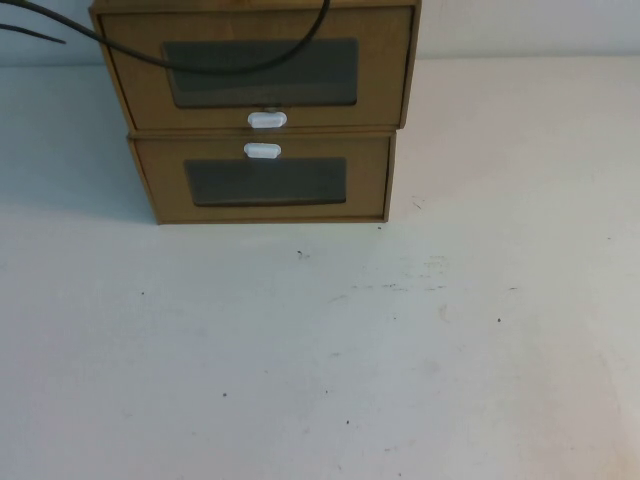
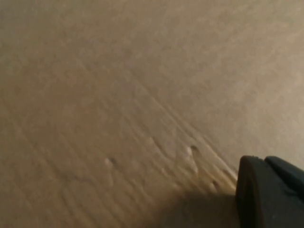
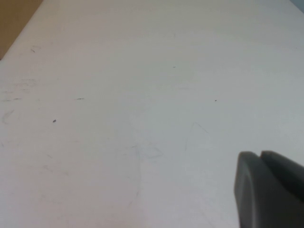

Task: Open the shoe box
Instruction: 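Pull the top drawer of the cardboard box fully open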

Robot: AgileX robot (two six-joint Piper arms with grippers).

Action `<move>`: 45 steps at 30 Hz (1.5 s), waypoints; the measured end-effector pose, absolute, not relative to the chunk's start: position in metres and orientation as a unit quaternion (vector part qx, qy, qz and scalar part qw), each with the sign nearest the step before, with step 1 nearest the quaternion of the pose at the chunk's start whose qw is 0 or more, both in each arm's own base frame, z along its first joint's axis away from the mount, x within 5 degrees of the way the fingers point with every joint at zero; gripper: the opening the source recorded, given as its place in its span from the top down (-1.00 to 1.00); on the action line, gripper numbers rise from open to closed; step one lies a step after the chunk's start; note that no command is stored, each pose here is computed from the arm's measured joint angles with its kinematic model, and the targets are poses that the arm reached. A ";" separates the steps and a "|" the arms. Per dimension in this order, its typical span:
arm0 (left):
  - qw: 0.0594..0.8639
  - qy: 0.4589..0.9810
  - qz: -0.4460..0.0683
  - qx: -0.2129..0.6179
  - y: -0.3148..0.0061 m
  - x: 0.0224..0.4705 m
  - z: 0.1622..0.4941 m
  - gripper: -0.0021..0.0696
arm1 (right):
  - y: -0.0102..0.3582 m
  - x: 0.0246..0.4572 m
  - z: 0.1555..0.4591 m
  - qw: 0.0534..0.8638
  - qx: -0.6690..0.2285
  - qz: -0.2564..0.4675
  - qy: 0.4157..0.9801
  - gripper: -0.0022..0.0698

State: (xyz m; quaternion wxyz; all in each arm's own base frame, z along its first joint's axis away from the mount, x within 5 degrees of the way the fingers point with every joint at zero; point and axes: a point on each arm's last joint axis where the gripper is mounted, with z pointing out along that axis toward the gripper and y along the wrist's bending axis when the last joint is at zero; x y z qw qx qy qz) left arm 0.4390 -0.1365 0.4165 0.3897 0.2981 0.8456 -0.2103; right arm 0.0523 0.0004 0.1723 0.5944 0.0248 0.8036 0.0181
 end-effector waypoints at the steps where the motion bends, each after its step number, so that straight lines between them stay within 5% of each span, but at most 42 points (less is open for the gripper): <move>1: 0.388 0.847 -0.210 0.298 -0.137 0.440 0.414 0.96 | 0.000 0.052 0.172 0.594 0.025 0.018 0.804 0.98; 23: 0.392 0.845 -0.212 0.295 -0.138 0.445 0.411 0.96 | 0.001 0.054 0.177 0.614 0.029 0.024 0.789 0.98; 36: 0.392 0.845 -0.213 0.295 -0.138 0.445 0.411 0.96 | 0.001 0.056 0.204 0.685 0.224 0.241 0.650 0.98; 45: 0.392 0.845 -0.214 0.295 -0.138 0.445 0.411 0.96 | 0.023 0.064 0.236 0.532 0.166 0.274 0.784 0.98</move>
